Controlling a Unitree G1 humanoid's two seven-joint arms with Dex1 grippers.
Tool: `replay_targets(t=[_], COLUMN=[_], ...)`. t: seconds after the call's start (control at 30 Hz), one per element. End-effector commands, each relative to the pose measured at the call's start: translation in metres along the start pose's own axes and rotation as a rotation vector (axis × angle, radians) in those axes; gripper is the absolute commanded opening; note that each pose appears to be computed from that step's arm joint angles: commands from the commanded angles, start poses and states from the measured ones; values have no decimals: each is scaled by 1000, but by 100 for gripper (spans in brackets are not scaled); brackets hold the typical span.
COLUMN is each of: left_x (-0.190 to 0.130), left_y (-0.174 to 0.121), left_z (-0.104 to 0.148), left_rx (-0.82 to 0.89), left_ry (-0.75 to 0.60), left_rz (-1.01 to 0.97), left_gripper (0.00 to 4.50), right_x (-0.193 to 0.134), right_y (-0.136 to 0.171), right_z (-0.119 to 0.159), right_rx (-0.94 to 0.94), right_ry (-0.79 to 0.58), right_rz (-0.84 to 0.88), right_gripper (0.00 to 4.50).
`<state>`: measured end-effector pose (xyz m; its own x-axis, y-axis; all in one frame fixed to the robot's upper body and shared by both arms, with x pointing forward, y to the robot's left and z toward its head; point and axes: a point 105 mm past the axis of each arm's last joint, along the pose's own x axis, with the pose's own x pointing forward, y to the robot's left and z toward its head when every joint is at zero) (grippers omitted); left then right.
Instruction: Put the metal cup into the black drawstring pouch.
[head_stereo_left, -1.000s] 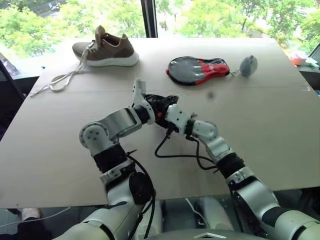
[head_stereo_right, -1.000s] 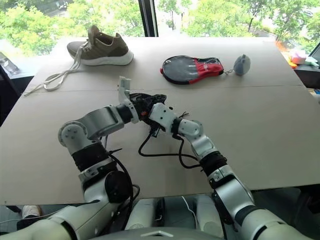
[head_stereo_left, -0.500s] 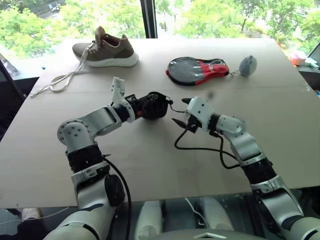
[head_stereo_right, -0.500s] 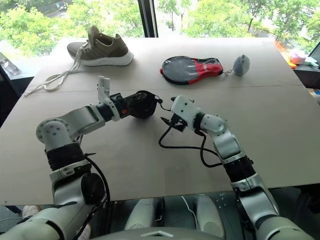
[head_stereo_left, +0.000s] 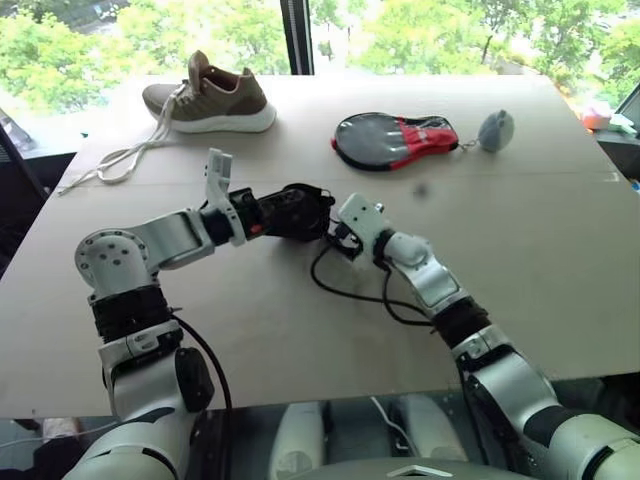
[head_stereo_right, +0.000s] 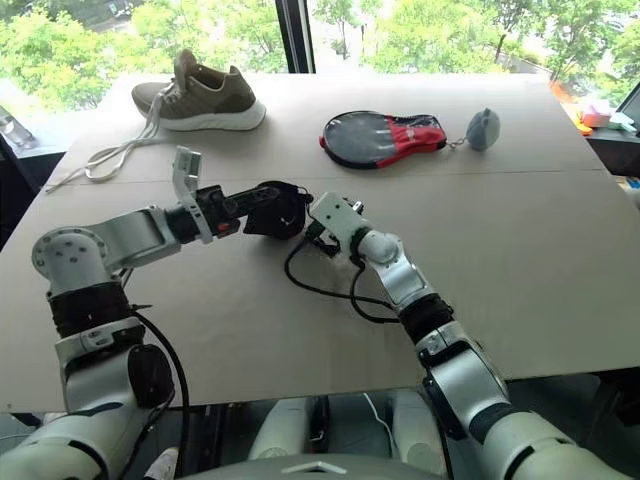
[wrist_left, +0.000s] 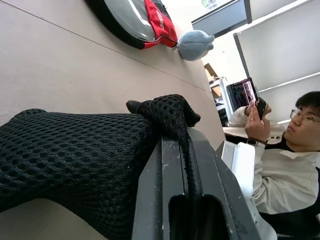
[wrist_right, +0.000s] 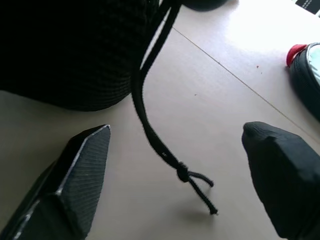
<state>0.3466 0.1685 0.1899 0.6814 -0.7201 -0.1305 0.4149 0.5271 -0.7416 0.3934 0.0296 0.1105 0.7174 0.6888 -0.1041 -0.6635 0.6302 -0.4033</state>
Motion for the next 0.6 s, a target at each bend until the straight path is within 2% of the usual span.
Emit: replay_targets(t=[0.03,0.13,0.2,0.4,0.6], left_x=[-8,-10,-11,-9,3], left_y=[-11,-12,-13,-18,-36], left_z=[4,2,0,-8,-19], left_rx=[51,67,76,112,206], left_ry=[-17,-19,-21,-33,-32], left_rz=[-31,-23,-24,-31,-82], left_gripper=[0,0,0,0,0], right_x=[7,7,4,-13,-46], right_y=[-14,-23,-30,-56,-94], right_z=[19,28,33,43,66], right_rx=[-17,1,-2,-63,-173], right_ry=[-95,-151,-183,-239,-286], right_rz=[-78,-131,-160,-234,-319], right_gripper=[263,121,9,3,3])
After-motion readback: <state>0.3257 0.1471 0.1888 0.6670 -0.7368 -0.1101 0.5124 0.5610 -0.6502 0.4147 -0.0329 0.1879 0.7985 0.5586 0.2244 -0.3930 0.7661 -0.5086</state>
